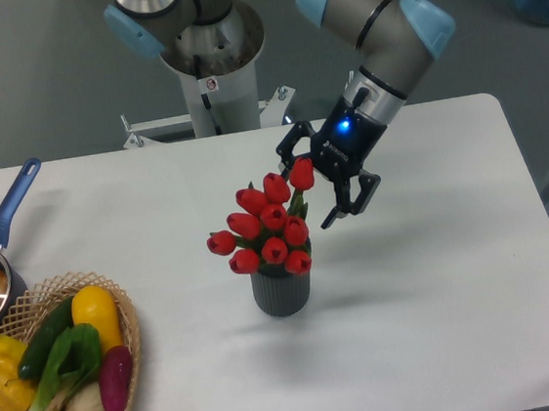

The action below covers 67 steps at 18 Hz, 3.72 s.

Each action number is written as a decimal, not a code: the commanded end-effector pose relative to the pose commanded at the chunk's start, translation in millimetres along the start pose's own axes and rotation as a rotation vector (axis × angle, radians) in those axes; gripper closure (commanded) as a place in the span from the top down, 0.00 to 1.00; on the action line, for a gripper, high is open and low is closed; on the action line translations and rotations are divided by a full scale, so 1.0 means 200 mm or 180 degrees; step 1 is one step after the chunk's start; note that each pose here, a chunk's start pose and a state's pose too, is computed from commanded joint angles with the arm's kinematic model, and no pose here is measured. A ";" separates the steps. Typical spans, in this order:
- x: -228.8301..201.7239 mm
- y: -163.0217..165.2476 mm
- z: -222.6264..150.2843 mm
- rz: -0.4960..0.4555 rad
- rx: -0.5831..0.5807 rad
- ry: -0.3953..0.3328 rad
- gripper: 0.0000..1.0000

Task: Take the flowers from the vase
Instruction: 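Lower the open gripper around the tulip stems above the vase rim, then close the gripper on the tulip stems just below the blooms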

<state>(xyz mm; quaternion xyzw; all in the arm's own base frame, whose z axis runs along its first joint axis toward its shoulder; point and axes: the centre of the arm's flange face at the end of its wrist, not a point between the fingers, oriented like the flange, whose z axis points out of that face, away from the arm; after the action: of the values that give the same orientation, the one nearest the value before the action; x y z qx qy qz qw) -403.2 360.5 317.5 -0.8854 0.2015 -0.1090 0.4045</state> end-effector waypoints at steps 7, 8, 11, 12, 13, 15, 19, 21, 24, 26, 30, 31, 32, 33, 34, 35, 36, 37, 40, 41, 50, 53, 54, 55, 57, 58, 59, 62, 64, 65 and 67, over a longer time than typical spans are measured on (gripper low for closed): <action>-0.03 -0.02 0.03 -0.0038 0.0410 -0.0038 1.00; -0.02 -0.03 0.04 -0.0001 0.0415 -0.0037 1.00; -0.02 -0.03 0.05 0.0056 0.0431 -0.0021 1.00; -0.02 -0.03 0.05 0.0056 0.0431 -0.0021 1.00; -0.02 -0.03 0.06 0.0059 0.0431 -0.0017 1.00; -0.01 -0.05 0.08 0.0087 0.0435 0.0013 1.00; -0.01 -0.03 0.10 0.0069 0.0438 0.0038 1.00; -0.01 -0.05 0.11 0.0080 0.0437 0.0051 1.00; -0.02 -0.04 0.12 0.0059 0.0524 0.0040 1.00; -0.03 -0.05 0.12 0.0085 0.0565 0.0018 1.00; -0.05 -0.04 0.16 0.0130 0.0622 -0.0005 1.00; -0.05 -0.05 0.17 0.0134 0.0636 0.0007 1.00; -0.05 -0.05 0.17 0.0146 0.0636 0.0008 1.00; -0.05 -0.05 0.17 0.0139 0.0636 0.0007 1.00; -0.05 -0.05 0.17 0.0134 0.0641 0.0006 1.00; -0.05 -0.04 0.18 0.0122 0.0647 0.0013 1.00; -0.06 -0.04 0.18 0.0115 0.0662 0.0009 1.00; -0.06 -0.04 0.18 0.0115 0.0672 0.0007 1.00; -0.06 -0.03 0.17 0.0114 0.0672 -0.0002 0.98; -0.06 -0.03 0.17 0.0118 0.0676 -0.0005 0.96; -0.07 -0.01 0.20 0.0198 0.0811 -0.0015 0.93; -0.08 0.01 0.23 0.0186 0.0874 0.0006 0.85; -0.08 0.02 0.24 0.0206 0.0881 0.0006 0.85; -0.08 0.02 0.23 0.0232 0.0915 -0.0009 0.85; -0.08 0.02 0.23 0.0213 0.0991 -0.0036 0.85; -0.08 0.02 0.23 0.0212 0.1024 -0.0045 0.85; -0.08 0.02 0.23 0.0211 0.1048 -0.0051 0.84; -0.08 0.02 0.22 0.0190 0.1129 -0.0075 0.82; -0.07 0.03 0.23 0.0153 0.1199 -0.0085 0.78; -0.07 0.04 0.23 0.0135 0.1205 -0.0088 0.72; -0.07 0.05 0.22 0.0126 0.1225 -0.0098 0.70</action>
<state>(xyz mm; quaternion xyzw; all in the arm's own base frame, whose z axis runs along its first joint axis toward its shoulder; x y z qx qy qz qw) -402.3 391.3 280.8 -0.7891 0.1881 -0.1241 0.5715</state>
